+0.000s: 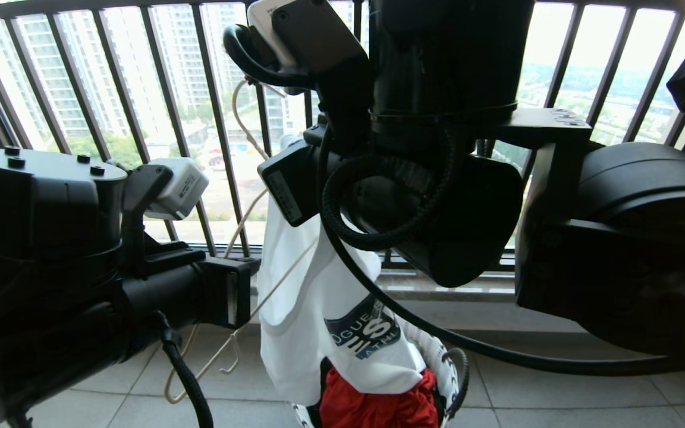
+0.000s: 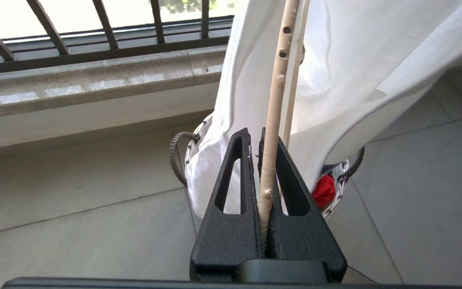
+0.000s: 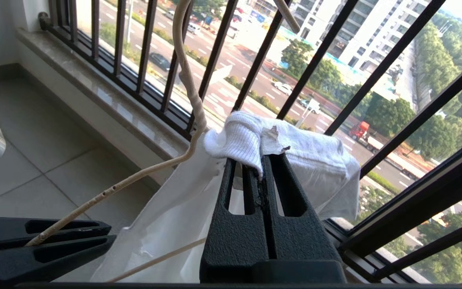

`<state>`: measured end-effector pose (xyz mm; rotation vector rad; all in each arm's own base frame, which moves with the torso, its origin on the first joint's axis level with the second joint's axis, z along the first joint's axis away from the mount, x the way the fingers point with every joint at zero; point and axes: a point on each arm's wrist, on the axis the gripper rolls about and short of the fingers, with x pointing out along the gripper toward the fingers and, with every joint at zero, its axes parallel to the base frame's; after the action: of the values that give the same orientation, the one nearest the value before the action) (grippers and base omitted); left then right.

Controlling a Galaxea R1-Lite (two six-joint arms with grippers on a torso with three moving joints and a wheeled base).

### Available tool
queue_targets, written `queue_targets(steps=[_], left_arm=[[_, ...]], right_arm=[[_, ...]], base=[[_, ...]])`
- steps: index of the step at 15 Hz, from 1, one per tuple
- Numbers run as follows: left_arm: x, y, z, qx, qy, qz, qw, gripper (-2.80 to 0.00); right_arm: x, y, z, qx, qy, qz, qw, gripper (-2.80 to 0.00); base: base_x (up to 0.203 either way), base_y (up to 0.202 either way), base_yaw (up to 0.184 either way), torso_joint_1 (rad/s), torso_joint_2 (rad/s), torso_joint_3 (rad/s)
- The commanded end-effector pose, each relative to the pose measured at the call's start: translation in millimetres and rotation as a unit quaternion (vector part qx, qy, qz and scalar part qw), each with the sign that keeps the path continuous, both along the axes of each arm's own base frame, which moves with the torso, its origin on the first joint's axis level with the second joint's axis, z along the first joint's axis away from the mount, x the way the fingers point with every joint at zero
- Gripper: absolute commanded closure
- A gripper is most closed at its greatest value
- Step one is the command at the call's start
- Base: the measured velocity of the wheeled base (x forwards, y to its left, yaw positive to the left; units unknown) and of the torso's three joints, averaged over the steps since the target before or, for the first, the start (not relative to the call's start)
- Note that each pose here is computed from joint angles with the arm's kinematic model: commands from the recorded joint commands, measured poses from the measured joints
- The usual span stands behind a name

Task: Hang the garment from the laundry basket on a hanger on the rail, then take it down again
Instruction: Hang the clothes on the clothes rack

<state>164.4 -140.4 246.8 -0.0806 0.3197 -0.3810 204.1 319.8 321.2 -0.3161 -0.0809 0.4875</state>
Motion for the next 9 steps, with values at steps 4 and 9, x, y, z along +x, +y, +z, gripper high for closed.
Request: queue_targets(steps=[4, 9], left_arm=[[9, -8, -14, -0.03, -0.041, -0.001, 0.9987, 0.0], [15, -13, -16, -0.05, -0.069, 0.001, 0.9964, 0.0]], right_arm=[[5, 16, -3, 0.013, -0.011, 0.008, 1.0, 0.0], [-6, 24, -2, 0.015, -0.013, 0.014, 1.0, 0.0]], base=[[0.0, 0.0, 0.0, 0.0, 0.0, 0.0], [0.0, 0.0, 0.0, 0.0, 0.0, 0.0]])
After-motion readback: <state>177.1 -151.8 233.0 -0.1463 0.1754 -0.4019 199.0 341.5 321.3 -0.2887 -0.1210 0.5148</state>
